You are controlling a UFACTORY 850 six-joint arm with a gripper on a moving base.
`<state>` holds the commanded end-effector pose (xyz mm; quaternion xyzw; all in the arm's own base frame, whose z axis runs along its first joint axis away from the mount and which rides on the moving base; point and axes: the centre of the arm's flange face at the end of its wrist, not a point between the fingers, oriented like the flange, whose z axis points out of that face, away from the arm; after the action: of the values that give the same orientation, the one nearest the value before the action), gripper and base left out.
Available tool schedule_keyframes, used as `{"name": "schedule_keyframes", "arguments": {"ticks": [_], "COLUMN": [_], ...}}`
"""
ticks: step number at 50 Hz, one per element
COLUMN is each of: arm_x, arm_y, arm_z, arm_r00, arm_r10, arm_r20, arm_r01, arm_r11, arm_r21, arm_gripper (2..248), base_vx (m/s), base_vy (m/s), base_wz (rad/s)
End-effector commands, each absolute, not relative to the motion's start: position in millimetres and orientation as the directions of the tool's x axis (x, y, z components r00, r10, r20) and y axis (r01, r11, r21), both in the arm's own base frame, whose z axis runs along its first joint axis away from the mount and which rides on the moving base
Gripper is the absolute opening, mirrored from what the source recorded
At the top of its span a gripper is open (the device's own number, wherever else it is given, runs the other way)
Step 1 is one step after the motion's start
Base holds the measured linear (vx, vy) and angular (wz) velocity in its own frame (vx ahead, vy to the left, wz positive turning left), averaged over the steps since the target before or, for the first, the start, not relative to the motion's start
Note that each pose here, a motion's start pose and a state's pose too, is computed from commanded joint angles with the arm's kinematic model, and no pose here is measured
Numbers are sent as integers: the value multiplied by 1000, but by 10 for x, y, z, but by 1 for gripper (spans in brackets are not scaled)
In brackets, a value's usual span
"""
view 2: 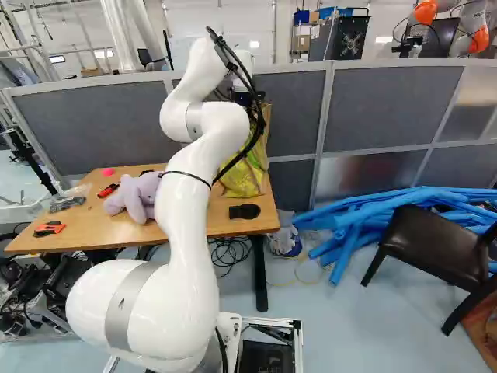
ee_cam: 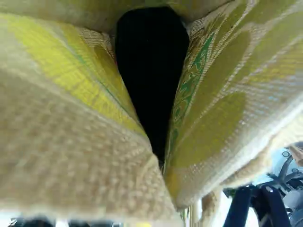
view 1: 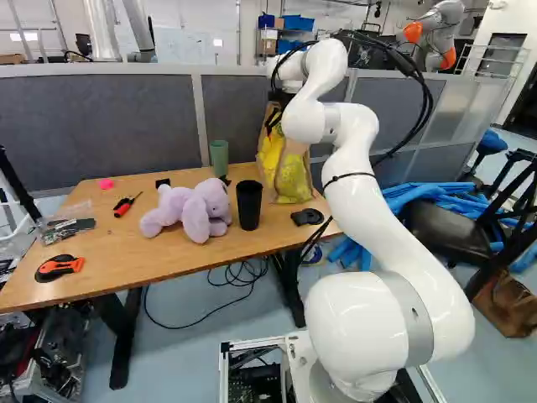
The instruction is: Pick up the bag on the ground and place it on the table
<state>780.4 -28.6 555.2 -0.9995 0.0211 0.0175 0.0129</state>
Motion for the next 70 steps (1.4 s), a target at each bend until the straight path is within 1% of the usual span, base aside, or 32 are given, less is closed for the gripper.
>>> {"name": "schedule_keyframes", "arguments": {"ticks": [70], "arm_x": [7459], "arm_y": [-272], "arm_z": [6655], "arm_r00": [993], "arm_r10": [-42], "arm_r20": [113], "arm_r01": [-39], "arm_r11": [-999], "arm_r21": [-25], "arm_gripper": [247], "base_vx": [0], "base_vy": [0], "base_wz": [0]}}
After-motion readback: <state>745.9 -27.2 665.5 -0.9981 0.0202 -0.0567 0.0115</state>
